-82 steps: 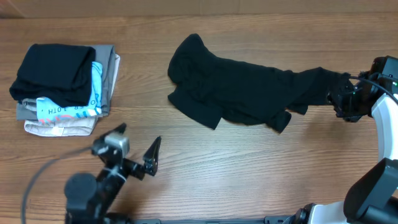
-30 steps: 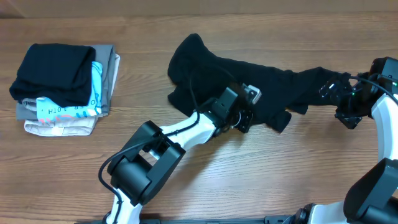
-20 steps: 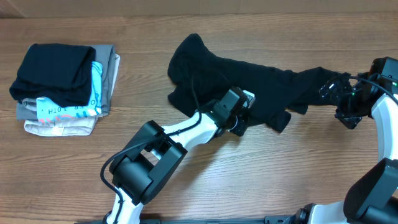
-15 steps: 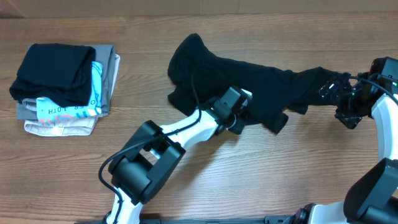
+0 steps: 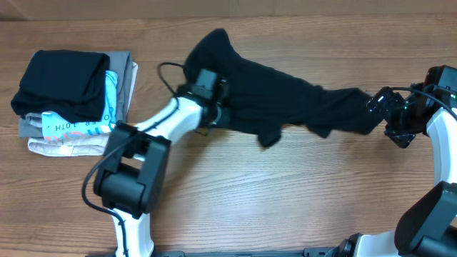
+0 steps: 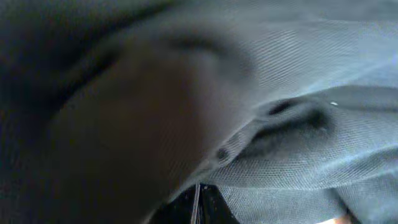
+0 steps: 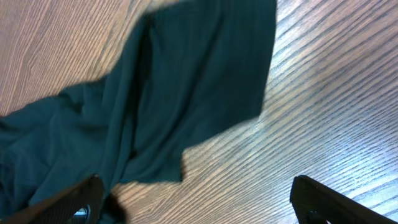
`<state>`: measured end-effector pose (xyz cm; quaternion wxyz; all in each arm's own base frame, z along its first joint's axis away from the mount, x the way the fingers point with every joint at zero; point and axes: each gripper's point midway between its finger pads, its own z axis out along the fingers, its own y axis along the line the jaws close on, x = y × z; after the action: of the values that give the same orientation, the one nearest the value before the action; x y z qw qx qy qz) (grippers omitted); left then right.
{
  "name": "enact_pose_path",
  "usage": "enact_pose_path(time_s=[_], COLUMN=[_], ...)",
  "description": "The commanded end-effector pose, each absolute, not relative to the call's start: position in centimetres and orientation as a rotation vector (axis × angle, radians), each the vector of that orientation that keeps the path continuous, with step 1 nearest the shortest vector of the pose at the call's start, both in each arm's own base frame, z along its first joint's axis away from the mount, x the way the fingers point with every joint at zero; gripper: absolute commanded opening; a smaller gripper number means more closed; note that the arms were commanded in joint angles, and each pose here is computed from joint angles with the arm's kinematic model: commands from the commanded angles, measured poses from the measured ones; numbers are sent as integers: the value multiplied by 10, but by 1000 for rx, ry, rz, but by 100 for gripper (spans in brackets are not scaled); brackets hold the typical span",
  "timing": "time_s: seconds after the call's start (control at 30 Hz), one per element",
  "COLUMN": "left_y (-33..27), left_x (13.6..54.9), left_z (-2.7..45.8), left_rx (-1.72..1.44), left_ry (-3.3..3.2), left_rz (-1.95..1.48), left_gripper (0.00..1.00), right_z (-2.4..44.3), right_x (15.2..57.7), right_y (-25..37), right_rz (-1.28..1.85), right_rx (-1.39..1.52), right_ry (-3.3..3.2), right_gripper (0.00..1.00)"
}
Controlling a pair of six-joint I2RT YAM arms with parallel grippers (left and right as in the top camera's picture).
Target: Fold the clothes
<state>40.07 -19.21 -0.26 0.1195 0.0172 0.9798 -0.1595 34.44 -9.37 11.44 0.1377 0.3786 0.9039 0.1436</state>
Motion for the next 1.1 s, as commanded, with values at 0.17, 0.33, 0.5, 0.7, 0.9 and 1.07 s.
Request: enact_pose_path(time_s=[0.17,0.33,0.5,0.7,0.9,1.07], left_y=[-79,-104,-163,-197,-226,-210], left_x=[405,445,444,371,304,291], left_z=[-34,40,136,144,94,60], left_rx=[-64,-43,75,188,322,232], left_ry=[2947,2808,2672,2826,2992,2999], left_rz=[137,35,-240,-236,-168,14], left_gripper=[4,17,29,38,64,81], right_z=[115,115,115,115,115,115], right_x=[346,346,346,346,346,346], right_y=[-92,-92,-92,-92,-92,-92], right_rz=[425,425,425,425,425,425], right_rx=[1081,1081,1081,1081,1081,1081], right_ry=[2615,2615,2615,2615,2615,2615], right_gripper=[100,100,100,100,100,100])
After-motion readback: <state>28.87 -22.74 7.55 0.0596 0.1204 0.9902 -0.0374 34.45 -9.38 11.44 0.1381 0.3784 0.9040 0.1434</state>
